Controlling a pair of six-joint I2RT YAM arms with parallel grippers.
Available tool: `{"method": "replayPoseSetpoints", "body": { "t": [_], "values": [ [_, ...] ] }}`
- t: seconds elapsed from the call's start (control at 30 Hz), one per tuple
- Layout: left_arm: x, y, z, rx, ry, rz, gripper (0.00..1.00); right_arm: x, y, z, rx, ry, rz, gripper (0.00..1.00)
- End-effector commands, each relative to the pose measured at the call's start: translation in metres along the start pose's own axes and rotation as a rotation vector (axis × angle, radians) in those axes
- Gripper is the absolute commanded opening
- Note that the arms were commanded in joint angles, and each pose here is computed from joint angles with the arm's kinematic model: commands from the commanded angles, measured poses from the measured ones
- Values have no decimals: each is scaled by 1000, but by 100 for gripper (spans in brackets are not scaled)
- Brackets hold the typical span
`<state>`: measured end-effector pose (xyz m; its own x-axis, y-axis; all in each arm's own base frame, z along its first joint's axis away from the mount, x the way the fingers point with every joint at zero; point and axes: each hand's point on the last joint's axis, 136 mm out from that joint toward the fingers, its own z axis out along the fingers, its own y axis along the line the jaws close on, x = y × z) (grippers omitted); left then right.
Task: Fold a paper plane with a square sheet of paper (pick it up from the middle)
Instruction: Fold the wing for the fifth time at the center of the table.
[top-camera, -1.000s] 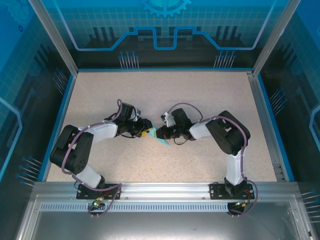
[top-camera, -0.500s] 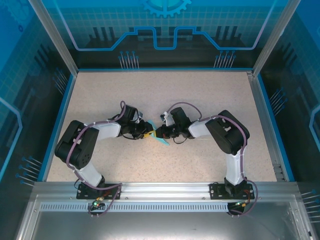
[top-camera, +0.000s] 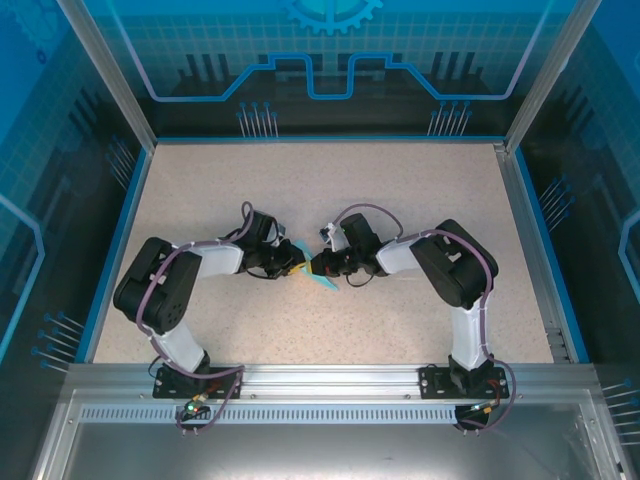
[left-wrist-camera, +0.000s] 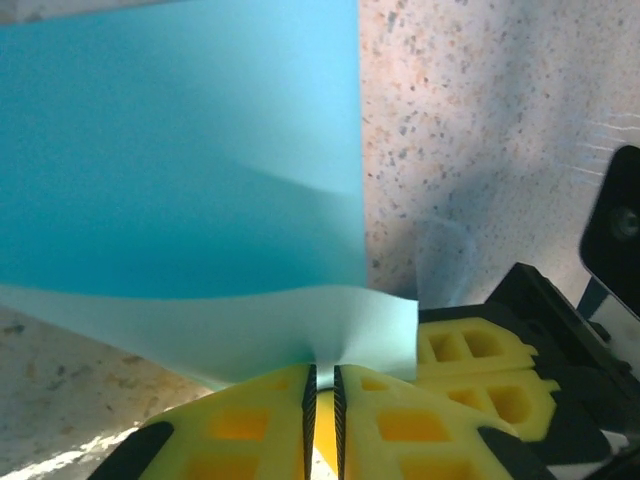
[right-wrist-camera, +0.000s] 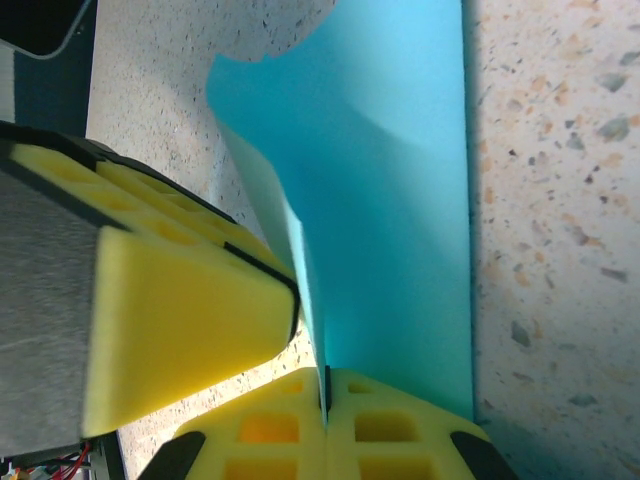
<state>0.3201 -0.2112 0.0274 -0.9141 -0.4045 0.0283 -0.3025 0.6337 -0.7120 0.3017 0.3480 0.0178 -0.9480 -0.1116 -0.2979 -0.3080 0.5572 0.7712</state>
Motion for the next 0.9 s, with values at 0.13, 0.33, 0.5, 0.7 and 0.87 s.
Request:
{"method": "replayPoseSetpoints", "body": {
  "t": [0.13, 0.33, 0.5, 0.7, 0.87],
  "values": [
    [-6, 2, 5, -24, -14, 23, 14, 16, -20, 2, 51, 55, 61, 7],
    [-6, 8, 7, -54, -10, 24, 13, 10, 0, -8, -2, 63, 75, 13],
    [-5, 14, 10, -66, -1, 11, 12, 7, 12, -17, -2, 73, 67, 17],
    [-4, 13, 8, -59, -1, 10, 12, 9, 15, -23, 20, 89, 77, 18],
    [-3, 8, 6, -47, 0, 20, 12, 14, 11, -25, 41, 101, 102, 18]
  ]
}}
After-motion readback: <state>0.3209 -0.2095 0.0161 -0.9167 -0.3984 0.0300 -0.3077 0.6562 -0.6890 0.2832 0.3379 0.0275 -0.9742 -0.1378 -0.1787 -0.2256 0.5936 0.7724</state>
